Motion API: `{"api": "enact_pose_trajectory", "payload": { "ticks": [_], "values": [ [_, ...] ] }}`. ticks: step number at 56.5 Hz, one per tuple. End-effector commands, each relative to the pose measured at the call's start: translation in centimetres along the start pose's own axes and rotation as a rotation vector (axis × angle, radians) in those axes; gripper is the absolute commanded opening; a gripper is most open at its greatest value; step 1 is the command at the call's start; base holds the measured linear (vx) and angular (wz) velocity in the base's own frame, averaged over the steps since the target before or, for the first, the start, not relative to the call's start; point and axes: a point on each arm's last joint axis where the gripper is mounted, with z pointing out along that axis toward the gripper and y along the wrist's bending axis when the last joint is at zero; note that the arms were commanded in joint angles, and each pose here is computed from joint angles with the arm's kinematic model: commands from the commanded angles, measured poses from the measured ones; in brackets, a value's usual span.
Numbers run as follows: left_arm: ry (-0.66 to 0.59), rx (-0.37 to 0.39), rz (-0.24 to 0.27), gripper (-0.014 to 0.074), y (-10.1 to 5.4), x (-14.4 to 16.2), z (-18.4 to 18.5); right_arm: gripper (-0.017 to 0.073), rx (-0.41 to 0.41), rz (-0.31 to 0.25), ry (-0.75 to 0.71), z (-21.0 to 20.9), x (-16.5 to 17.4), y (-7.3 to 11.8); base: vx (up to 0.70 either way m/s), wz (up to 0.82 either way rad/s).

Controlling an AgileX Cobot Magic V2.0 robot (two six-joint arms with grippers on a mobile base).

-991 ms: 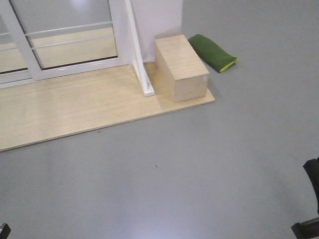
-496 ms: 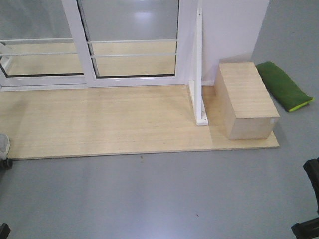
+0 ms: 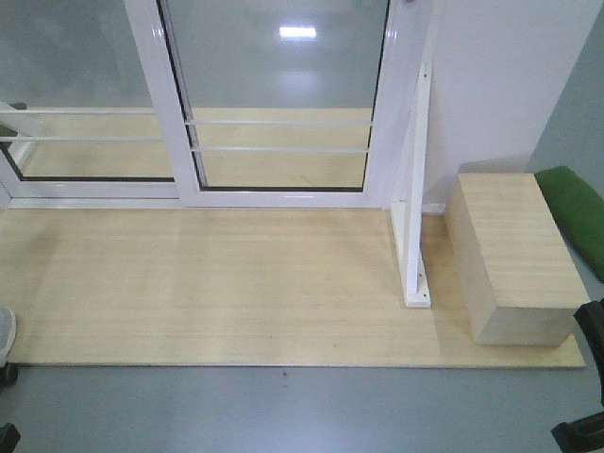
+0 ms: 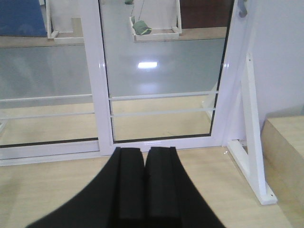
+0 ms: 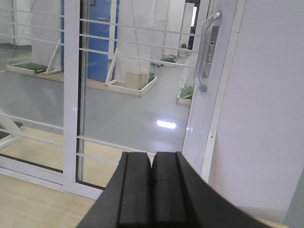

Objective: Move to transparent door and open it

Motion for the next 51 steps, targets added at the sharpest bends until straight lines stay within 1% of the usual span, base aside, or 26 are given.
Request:
{"api": "enact_pose_trajectory", "payload": {
  "ticks": [1,37,51],
  "values": [
    [-0.117,0.003,-0.018,0.0003,0.00,-1.47,-0.34,-0.0001,0.015,-0.013,-0.099,-0.15,-0.80,-0.11,0.53,0.08],
    [-0.117,0.003,-0.018,0.0003,0.00,-1.47,-0.34,-0.0001,0.015,-0.013,-0.099,-0.15,-0.80,-0.11,0.51,0.18],
    [-0.117,0.003,-0.018,0.0003,0.00,-1.47,-0.34,-0.0001,0.015,-0.013,-0.099,-0.15,-0.80,-0.11,0.41,-0.03]
  ]
}}
